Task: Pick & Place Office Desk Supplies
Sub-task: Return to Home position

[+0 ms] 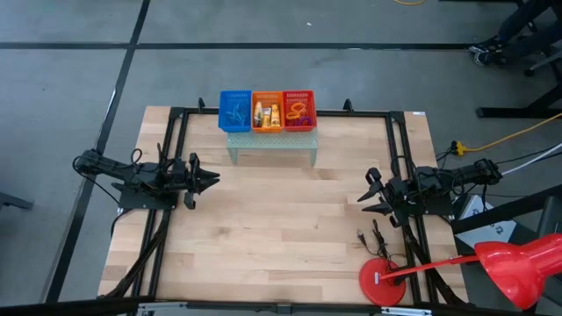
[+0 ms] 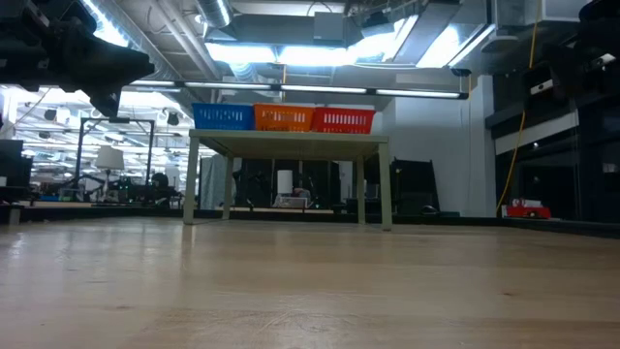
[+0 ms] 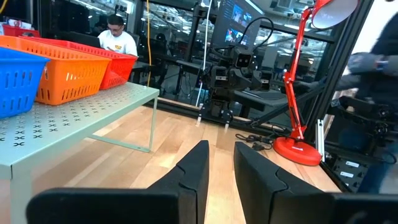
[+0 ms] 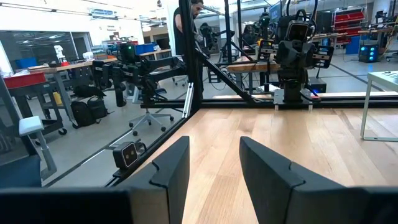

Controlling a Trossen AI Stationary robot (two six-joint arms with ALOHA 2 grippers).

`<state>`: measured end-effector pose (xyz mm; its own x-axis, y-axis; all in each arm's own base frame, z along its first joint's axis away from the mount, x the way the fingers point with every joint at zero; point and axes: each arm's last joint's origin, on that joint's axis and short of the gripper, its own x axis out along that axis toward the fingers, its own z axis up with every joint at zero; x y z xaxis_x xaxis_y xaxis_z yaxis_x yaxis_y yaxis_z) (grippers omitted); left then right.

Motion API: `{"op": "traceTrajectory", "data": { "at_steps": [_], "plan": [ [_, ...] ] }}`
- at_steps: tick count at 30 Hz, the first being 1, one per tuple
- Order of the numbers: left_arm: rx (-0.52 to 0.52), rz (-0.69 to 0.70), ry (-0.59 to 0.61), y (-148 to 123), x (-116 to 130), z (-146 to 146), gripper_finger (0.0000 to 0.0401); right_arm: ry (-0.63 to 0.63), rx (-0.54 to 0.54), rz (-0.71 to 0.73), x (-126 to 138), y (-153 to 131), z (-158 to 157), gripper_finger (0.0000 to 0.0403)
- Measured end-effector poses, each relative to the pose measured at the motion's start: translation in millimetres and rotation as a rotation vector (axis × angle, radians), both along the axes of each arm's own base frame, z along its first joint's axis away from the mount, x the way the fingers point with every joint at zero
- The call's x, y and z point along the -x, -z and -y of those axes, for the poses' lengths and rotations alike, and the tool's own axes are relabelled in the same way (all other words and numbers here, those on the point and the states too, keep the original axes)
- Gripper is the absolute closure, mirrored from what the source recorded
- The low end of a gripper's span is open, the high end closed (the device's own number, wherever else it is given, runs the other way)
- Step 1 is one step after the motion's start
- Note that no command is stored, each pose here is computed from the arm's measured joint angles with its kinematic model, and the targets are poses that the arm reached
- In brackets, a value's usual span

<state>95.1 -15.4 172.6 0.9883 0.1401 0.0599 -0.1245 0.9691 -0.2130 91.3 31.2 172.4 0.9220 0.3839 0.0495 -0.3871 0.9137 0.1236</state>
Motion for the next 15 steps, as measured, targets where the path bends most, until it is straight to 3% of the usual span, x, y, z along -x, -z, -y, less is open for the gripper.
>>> {"op": "traceTrajectory", "data": {
  "at_steps": [15],
  "plan": [
    [0.000,0.000,0.000,-0.1,0.0,0.0,0.0329,0.000,0.000,0.000,0.0,0.0,0.0,0.0260]
  ]
}}
